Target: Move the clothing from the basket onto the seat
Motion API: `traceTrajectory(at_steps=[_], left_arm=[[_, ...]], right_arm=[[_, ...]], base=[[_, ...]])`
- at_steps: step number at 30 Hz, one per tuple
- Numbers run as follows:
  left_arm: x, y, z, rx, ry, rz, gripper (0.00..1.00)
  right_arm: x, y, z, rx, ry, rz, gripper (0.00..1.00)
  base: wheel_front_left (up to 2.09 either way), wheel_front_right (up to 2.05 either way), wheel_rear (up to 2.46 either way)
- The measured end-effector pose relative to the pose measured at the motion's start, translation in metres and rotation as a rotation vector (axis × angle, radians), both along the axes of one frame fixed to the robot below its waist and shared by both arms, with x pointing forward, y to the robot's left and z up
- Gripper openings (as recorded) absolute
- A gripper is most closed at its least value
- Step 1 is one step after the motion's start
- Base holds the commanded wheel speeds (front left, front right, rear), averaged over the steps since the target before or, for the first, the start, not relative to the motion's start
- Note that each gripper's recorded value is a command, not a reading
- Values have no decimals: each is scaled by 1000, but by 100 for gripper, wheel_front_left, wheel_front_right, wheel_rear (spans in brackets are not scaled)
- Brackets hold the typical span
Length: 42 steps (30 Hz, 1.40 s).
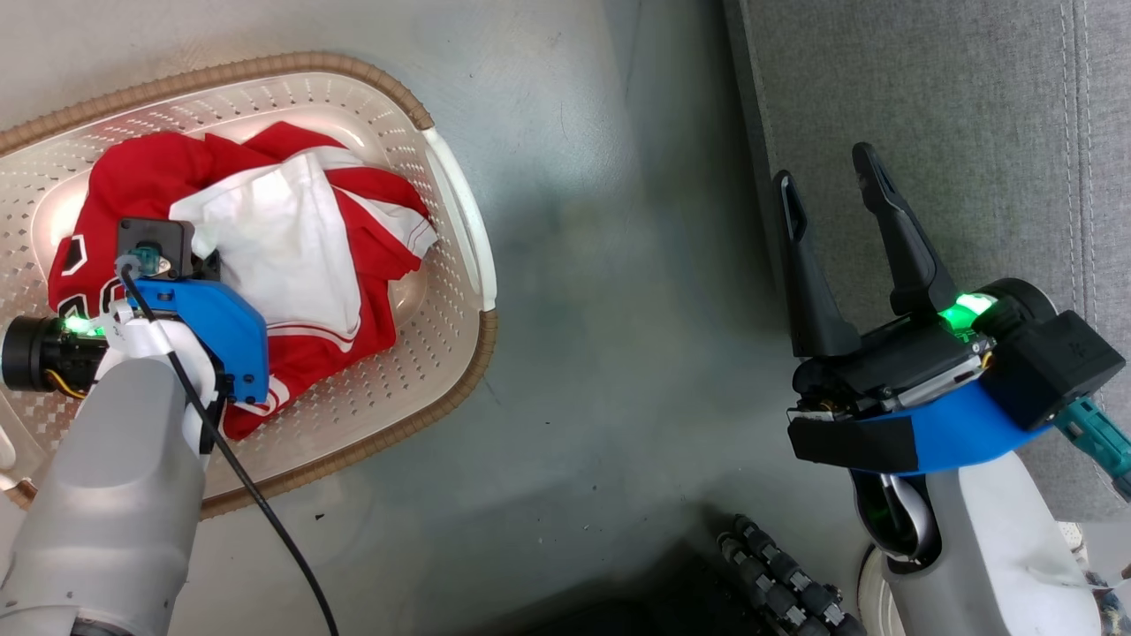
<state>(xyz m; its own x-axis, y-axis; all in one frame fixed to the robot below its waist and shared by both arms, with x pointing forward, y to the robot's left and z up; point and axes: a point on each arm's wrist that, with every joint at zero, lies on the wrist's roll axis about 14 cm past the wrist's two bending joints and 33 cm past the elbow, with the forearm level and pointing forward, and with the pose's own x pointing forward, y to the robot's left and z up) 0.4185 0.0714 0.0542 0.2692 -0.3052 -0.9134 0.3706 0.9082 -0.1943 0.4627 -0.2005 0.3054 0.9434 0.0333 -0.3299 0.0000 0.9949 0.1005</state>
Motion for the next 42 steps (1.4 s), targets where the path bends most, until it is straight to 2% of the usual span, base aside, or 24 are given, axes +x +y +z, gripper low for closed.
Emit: traceTrajectory(at_steps=[10, 17, 18, 19, 23, 25, 26, 31, 37, 38, 40, 41, 42], left_arm=[[4, -11, 9, -34, -26, 23, 0], [9, -41, 64, -151, -136, 41, 0], [13, -49, 89, -188, -188, 43, 0], [13, -49, 89, -188, -188, 43, 0], [20, -62, 149, -246, -314, 20, 0], [24, -73, 197, -280, -418, -12, 0], [24, -73, 197, -280, -418, -12, 0], [27, -97, 287, -392, -594, -32, 0], [20, -117, 394, -508, -802, -92, 0], [19, -120, 428, -537, -871, -107, 0], [18, -121, 445, -551, -907, -115, 0], [18, -121, 481, -586, -985, -115, 0], [18, -121, 481, -586, -985, -115, 0]], right_arm=[[7, 5, 8, 11, -27, 15, 100], [8, 2, 42, -4, -80, 13, 100], [5, 2, 58, -7, -107, 11, 100], [5, 2, 58, -7, -107, 11, 100], [-10, 4, 86, -1, -146, 6, 100], [-20, 8, 112, 0, -193, 10, 100], [-20, 8, 112, 0, -193, 10, 100], [-41, 22, 148, 35, -267, 34, 100], [-63, 49, 181, 83, -330, 96, 100], [-71, 59, 189, 98, -344, 123, 100], [-74, 64, 192, 103, -349, 135, 100], [-79, 74, 200, 113, -369, 165, 100], [-79, 74, 200, 113, -369, 165, 100]], base=[[0, 0, 0], [0, 0, 0], [0, 0, 0], [0, 0, 0], [0, 0, 0], [0, 0, 0], [0, 0, 0], [0, 0, 0], [0, 0, 0], [0, 0, 0], [0, 0, 0], [0, 0, 0], [0, 0, 0]])
